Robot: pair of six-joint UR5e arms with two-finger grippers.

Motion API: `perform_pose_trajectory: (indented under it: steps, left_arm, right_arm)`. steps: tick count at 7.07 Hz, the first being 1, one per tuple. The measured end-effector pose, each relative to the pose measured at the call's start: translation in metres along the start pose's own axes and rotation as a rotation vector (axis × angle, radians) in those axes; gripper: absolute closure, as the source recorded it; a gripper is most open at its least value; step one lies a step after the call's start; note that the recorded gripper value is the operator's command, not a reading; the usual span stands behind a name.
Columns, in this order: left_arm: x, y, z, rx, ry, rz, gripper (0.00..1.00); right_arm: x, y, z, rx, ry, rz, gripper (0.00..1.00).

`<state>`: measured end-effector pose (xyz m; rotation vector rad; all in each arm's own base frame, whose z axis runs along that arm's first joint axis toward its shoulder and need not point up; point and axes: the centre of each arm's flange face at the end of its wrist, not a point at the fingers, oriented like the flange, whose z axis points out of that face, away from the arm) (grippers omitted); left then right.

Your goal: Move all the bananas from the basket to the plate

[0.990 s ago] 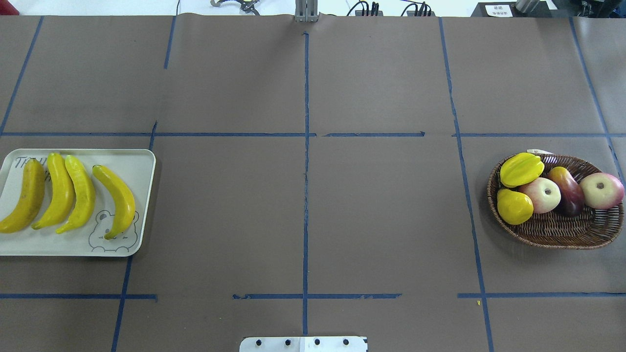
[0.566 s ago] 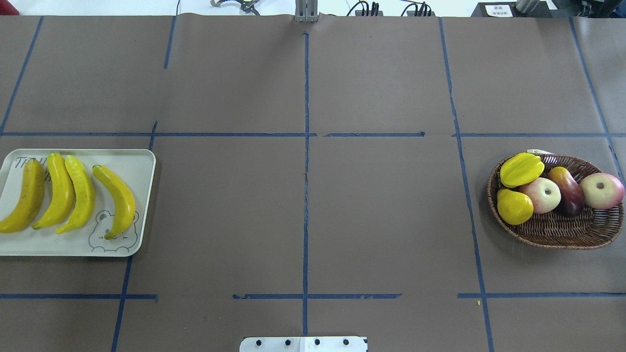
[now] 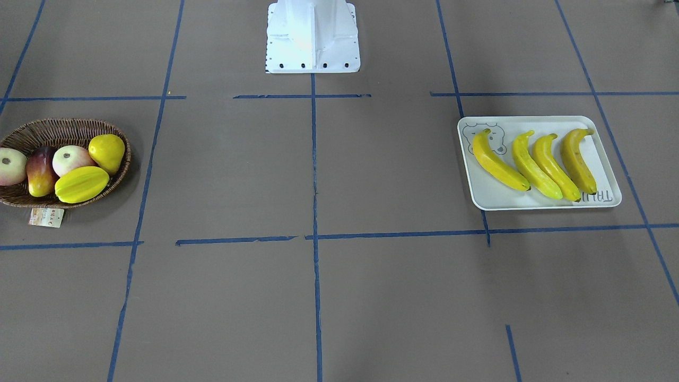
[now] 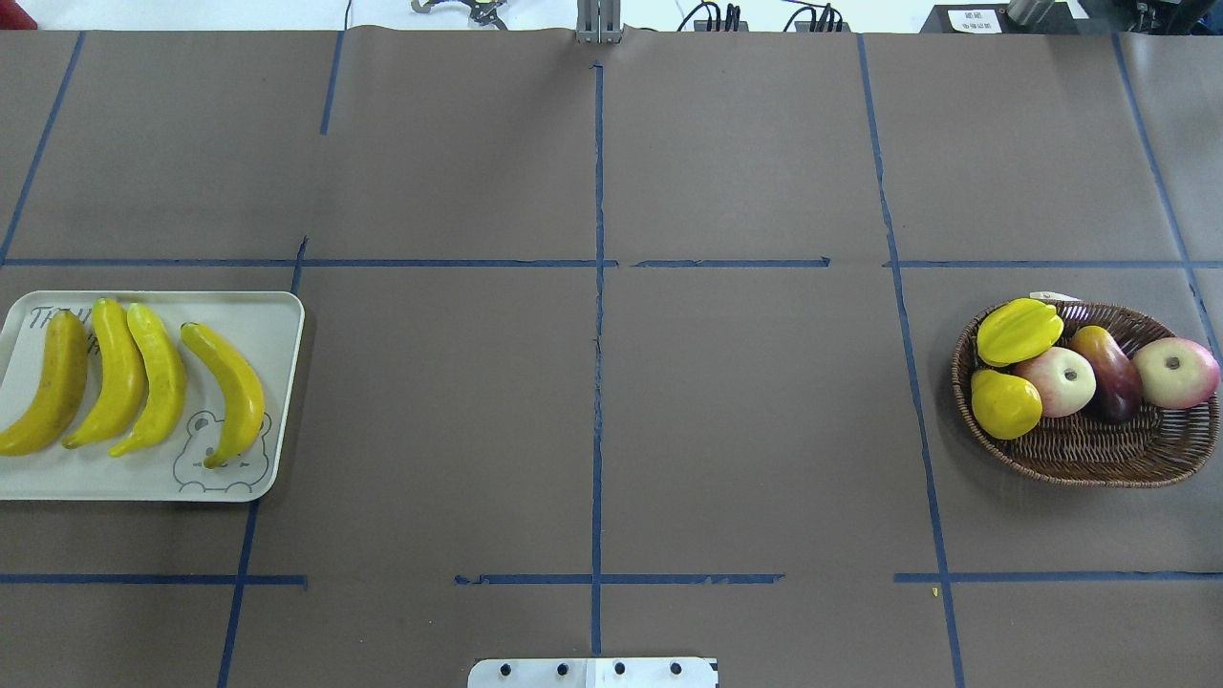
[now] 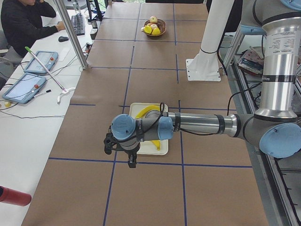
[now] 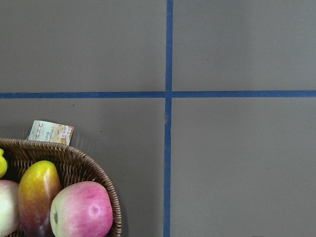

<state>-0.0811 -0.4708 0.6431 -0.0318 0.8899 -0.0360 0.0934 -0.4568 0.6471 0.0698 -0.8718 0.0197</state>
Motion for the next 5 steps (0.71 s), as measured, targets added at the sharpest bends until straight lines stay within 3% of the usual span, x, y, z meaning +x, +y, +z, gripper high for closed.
perform_pose_trajectory:
  steps: [5]
  left_arm:
    - [0.0009,-0.0016,-0.0008,0.001,0.000,0.000,0.00]
  right_arm:
    - [-0.0004,-0.0010,0.0002,-0.001,-0.007,0.001,0.00]
